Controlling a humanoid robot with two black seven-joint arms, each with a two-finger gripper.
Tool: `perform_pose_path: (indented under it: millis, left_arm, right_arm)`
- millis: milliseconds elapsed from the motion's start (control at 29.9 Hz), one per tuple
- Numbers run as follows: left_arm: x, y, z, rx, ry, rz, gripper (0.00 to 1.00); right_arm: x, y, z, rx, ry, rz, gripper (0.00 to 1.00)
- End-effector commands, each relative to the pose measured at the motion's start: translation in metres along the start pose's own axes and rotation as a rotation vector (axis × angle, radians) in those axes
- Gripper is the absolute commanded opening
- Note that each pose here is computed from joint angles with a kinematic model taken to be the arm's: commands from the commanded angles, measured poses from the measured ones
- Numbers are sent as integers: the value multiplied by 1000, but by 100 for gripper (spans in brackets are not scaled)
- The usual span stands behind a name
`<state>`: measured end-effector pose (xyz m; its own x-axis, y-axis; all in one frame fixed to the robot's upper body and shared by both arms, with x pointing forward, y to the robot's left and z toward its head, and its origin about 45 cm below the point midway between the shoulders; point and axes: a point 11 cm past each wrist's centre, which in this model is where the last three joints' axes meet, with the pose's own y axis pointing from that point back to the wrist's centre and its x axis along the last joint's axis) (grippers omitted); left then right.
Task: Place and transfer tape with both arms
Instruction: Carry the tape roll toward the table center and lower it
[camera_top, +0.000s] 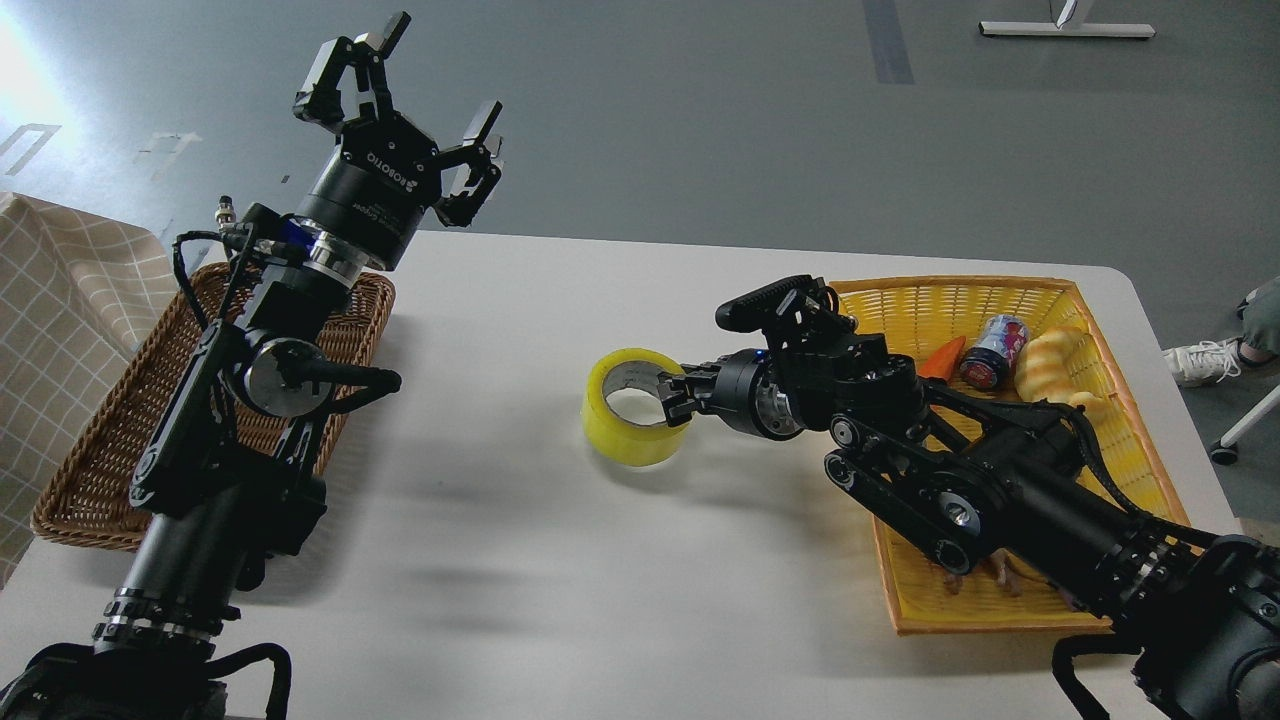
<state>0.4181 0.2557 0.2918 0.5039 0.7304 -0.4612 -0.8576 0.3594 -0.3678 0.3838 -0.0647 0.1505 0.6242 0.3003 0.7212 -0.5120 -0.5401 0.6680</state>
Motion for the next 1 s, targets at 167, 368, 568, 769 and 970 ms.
perform_pose_path:
  millis: [167,368,568,769,970]
  left_arm:
    - [0,0,0,-1,1,1,98]
    - [1,1,2,2,-6,0,98]
    - [3,2,3,3,-11,2,98]
    - [4,2,3,4,-12,5,98]
    - [5,2,5,3,-17,6,98]
  right_arm:
    - [-12,-2,0,4,-18,-17,5]
    - [-12,-2,0,8,-23,-16,7]
    - [-14,-2,4,1,-39,-19,12]
    - [-32,-4,3,7,-64,-46,12]
    - [-30,-4,3,7,-64,-43,33]
